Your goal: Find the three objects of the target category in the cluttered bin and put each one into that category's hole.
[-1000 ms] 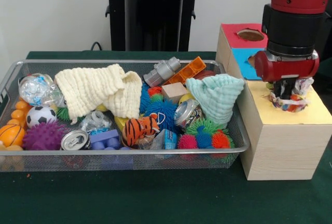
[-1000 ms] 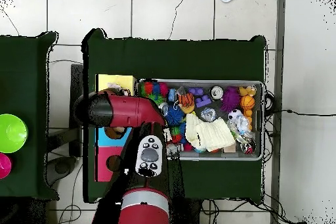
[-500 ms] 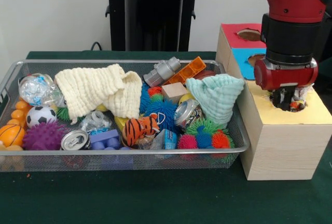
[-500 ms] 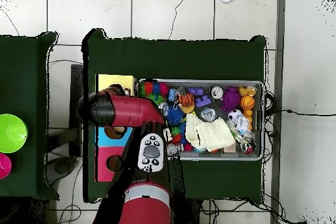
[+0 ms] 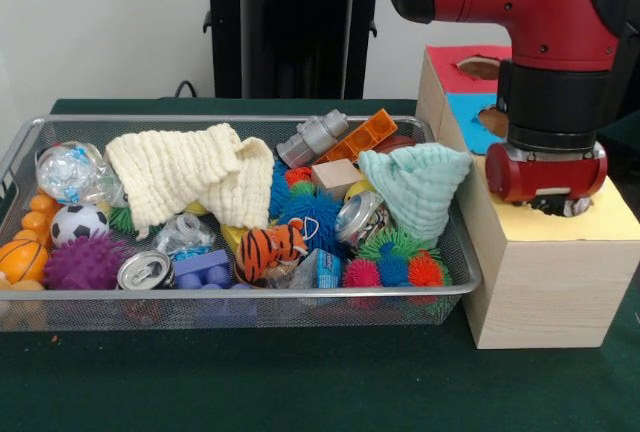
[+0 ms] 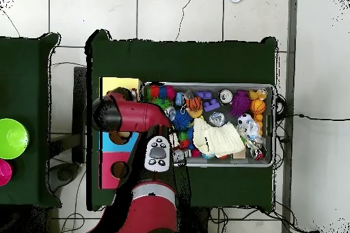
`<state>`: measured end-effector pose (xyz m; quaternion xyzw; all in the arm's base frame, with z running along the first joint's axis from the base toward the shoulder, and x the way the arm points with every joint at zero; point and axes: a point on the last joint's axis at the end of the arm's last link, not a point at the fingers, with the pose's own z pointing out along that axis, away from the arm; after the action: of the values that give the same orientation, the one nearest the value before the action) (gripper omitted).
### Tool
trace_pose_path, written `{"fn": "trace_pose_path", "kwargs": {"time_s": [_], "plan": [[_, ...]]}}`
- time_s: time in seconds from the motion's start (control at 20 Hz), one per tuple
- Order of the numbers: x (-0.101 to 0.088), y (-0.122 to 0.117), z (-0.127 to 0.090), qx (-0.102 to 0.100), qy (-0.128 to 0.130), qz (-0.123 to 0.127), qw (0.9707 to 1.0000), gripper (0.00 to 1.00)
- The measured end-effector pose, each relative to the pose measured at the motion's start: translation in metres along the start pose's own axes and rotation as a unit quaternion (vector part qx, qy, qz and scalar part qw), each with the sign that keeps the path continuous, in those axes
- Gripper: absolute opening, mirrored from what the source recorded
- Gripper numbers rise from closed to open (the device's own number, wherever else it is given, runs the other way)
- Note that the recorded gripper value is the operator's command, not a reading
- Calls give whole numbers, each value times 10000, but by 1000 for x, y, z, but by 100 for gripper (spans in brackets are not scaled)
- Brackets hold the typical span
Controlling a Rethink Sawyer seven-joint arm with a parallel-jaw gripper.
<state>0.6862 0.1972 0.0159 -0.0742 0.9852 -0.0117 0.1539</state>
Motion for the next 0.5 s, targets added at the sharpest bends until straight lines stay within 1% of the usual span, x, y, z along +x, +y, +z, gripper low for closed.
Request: {"fn": "trace_pose_path", "kwargs": {"time_s": [0.5], "plan": [[-3, 1, 0, 13, -50, -15, 10000, 0]]}}
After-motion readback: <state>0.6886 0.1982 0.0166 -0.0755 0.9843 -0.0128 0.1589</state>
